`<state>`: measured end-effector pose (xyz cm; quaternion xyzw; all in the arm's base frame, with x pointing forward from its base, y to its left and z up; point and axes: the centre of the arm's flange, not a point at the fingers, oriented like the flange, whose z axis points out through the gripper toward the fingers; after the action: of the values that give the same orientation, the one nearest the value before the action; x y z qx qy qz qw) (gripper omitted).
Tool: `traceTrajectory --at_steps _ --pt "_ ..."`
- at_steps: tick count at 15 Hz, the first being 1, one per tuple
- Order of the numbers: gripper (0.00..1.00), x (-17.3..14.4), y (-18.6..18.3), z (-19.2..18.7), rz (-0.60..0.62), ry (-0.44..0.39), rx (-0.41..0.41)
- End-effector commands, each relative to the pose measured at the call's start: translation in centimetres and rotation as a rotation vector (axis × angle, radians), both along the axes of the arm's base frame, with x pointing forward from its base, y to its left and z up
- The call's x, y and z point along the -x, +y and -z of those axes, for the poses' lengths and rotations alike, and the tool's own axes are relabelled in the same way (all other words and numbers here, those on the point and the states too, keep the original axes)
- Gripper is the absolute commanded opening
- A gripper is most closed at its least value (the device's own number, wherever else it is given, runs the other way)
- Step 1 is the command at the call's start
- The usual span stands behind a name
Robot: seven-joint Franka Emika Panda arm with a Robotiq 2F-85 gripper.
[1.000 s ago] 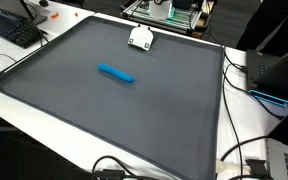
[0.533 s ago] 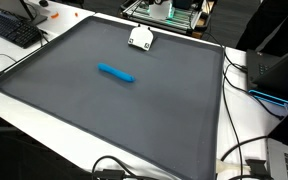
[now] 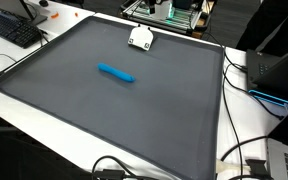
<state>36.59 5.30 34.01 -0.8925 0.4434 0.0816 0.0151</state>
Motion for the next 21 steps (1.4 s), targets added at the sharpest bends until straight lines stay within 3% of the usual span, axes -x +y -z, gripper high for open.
traceTrajectory --at_steps 1,5,10,21 --pt "1.00 -0.9 -0.2 3.3 0.093 -0.014 -0.015" --pt "1.00 -1.1 -0.6 6.2 0.134 -0.066 -0.020" --pt "1.00 -1.1 -1.2 8.9 0.208 -0.017 0.003" --pt "1.00 -1.6 -1.7 10.1 0.333 -0.046 -0.024"
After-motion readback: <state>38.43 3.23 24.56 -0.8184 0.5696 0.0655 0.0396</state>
